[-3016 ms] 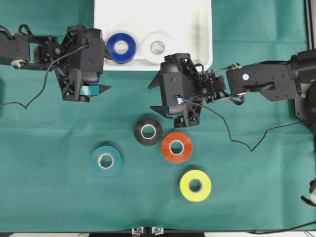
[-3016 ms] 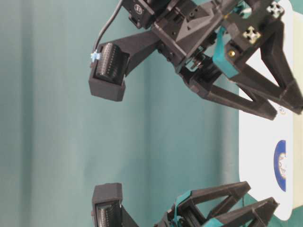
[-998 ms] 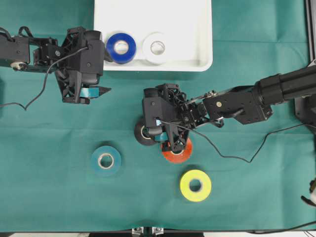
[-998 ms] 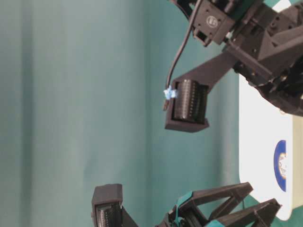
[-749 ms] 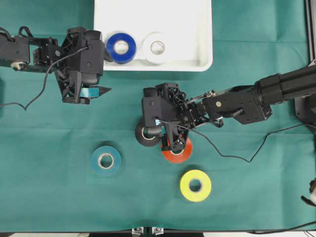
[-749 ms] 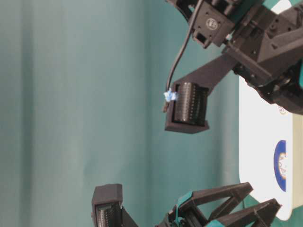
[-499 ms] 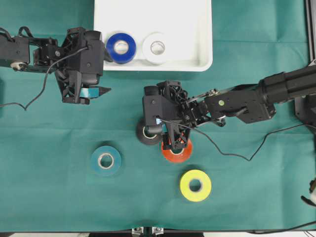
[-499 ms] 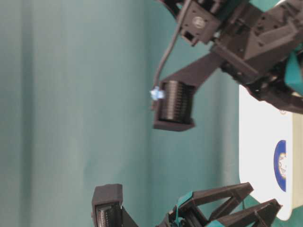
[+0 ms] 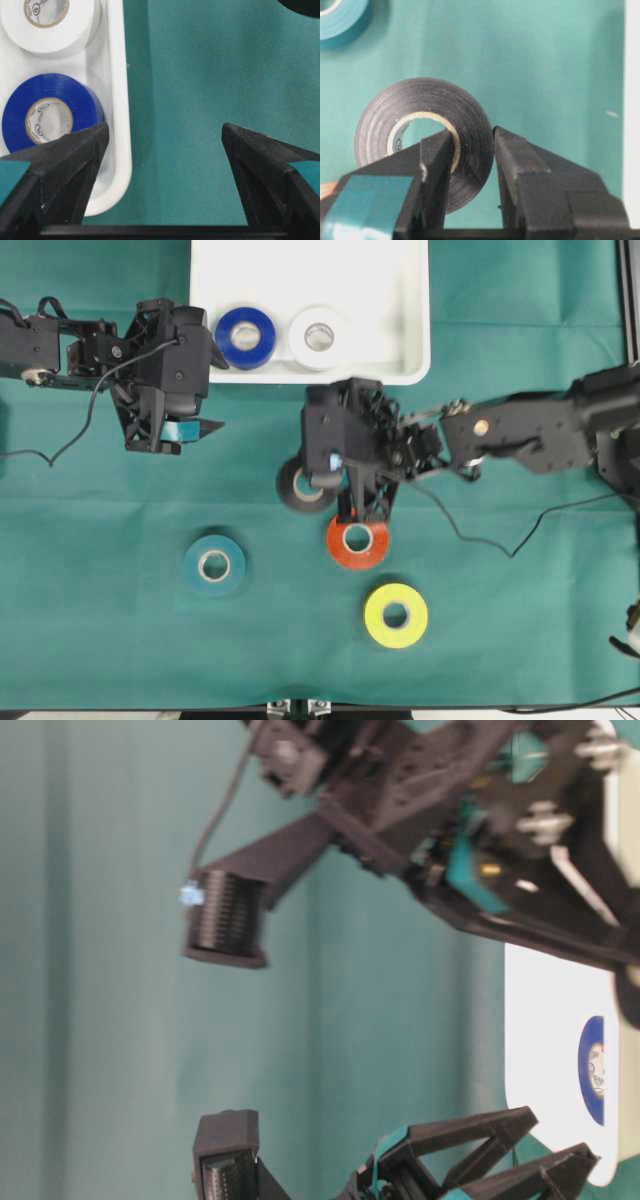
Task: Put the tape alternately from left to right into the white case.
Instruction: 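Lower the right gripper onto the black tape roll and grasp it, then carry the black tape with the right gripper into the tray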
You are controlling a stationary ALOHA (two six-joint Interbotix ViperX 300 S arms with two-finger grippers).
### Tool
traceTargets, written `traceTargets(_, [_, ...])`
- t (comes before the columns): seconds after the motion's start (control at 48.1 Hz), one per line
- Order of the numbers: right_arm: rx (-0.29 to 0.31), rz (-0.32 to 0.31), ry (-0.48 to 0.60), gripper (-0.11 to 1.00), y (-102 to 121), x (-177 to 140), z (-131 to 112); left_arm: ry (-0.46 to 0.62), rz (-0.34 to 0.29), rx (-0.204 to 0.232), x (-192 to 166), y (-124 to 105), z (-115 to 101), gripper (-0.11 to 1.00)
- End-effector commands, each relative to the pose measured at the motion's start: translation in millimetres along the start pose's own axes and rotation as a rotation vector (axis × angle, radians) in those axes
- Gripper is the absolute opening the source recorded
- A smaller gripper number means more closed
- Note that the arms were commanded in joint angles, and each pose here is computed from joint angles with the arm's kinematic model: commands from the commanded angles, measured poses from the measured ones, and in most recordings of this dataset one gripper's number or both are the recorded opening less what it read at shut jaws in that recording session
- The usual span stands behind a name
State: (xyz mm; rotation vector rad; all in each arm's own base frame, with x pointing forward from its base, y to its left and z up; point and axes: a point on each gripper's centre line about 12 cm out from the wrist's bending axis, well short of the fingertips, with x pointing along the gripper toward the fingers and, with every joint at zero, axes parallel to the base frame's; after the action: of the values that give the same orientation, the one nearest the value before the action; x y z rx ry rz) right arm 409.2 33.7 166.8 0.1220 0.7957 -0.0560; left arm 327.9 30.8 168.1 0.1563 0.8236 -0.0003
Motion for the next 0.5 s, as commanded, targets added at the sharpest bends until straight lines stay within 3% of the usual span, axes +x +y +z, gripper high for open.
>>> traceTargets(0.0, [0.006, 0.006, -0.06, 0.26, -1, -18, 17, -0.032, 0.002, 0.0, -5, 0, 8, 0.56])
traceTargets(0.312, [0.006, 0.002, -0.069, 0.26, -3, -20, 21, -0.033, -0.001, -0.009, -5, -2, 8, 0.56])
traceTargets(0.478, [0.007, -0.028, -0.066, 0.26, -17, -19, 21, -0.035, -0.001, -0.012, -5, -2, 9, 0.56])
